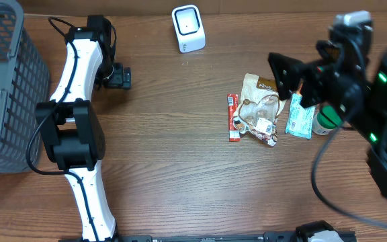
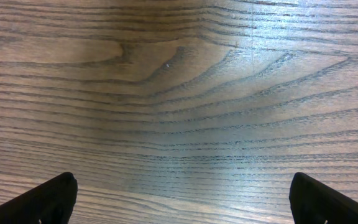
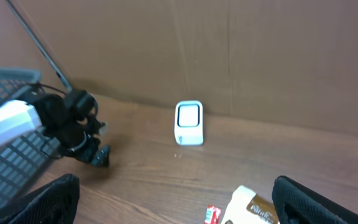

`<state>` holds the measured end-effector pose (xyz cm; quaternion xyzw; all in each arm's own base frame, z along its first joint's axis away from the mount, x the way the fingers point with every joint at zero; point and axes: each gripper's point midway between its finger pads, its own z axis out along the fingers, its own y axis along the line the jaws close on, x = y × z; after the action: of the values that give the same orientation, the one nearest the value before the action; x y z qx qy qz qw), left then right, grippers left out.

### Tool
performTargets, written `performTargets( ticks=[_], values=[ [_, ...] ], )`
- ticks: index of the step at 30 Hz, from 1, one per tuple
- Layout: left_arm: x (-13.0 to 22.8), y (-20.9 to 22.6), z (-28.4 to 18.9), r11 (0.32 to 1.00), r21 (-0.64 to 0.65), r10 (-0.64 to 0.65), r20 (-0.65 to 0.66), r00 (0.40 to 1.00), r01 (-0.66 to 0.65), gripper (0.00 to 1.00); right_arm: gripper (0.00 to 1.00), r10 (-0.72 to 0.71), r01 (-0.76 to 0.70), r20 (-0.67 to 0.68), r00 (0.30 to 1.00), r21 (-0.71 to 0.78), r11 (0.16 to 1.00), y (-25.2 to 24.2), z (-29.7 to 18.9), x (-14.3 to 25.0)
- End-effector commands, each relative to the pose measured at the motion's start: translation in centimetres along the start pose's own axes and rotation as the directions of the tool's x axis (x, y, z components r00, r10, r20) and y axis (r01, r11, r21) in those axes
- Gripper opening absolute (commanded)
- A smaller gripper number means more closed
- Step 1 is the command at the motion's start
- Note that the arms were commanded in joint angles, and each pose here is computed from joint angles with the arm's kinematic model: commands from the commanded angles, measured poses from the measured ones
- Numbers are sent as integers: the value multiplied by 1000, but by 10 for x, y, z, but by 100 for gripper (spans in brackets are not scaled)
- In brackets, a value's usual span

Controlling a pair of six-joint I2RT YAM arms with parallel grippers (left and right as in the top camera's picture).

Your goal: Scan the item barcode

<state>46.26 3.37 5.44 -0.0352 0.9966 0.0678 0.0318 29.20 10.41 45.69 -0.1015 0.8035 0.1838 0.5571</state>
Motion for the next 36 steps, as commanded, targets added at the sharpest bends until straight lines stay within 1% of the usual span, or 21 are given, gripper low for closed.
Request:
performTargets(
  ticks=[1,3,8,12,19,23,25,30,36],
  values=[
    [-5,2,-2,1000,-8,18,15,1000,-18,99,100,-12,12,42,999,7,1000,3,-20,-1],
    [-5,2,-2,1000,-8,18,15,1000,-18,100,100,-17,15,69,997,27,1000,1,-34,5],
    [-5,2,-2,1000,-8,19,15,1000,-18,99,100,-32,23,152,988,58,998,-5,-50,22],
    [-5,2,-2,1000,-8,18,15,1000,-18,100,100,-46,26,232,972,88,996,-14,-57,51],
    [-5,2,-2,1000,-9,19,15,1000,-18,100,100,-61,26,330,942,108,994,-28,-60,104],
    [-5,2,-2,1000,-8,19,15,1000,-18,99,100,-67,19,361,930,134,991,-40,-52,135],
    [-5,2,-2,1000,-8,19,15,1000,-18,100,100,-49,-7,380,924,144,990,-47,-47,146],
    [-5,2,-2,1000,-8,18,15,1000,-18,100,100,-13,-61,449,894,149,987,-60,-40,163],
    [-5,2,-2,1000,-8,19,15,1000,-19,99,100,-46,-46,553,832,151,987,-64,-43,169]
  ],
)
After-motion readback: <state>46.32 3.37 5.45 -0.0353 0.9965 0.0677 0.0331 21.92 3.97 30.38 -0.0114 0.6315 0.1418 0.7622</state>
